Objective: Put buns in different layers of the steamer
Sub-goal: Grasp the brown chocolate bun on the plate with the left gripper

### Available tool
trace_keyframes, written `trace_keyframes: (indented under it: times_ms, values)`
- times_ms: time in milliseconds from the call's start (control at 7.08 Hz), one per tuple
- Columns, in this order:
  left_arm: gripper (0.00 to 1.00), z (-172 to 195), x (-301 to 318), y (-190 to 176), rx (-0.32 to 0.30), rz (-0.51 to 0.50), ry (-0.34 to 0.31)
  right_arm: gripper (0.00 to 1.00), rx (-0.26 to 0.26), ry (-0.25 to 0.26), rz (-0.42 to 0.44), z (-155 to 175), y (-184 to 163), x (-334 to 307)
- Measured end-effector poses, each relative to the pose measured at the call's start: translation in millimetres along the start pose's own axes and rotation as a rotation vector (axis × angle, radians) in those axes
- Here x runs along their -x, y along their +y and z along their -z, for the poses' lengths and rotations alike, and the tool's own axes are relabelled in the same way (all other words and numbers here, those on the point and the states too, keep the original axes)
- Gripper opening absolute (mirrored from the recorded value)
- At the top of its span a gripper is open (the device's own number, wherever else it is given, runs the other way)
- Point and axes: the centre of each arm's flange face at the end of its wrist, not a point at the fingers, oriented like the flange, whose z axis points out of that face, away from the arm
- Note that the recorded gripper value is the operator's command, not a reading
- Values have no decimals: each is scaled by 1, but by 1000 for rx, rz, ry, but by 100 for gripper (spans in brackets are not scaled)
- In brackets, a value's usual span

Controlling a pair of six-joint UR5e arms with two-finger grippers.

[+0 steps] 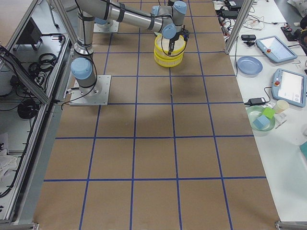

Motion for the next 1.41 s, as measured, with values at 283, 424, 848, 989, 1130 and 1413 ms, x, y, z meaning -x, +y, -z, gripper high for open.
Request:
trace_keyframes:
  times_ms: [283,424,848,989,1130,1413]
  values:
    - [100,-13,-2,-1,31,26,3,0,4,12,7,-4,-1,0]
    - [99,-19,-2,-1,43,30,3,0,4,20,11,-5,-2,-1]
    - [0,-29,-7,1,59,32,37,47,0,40,14,-5,-1,-4]
    - [0,-29,-7,0,56,26,44,99,6,42,14,-8,0,-4]
    - [0,-28,-8,0,51,21,46,100,11,41,14,-9,1,-4]
    - [0,-16,-9,-1,17,5,45,100,-10,31,12,4,1,-6]
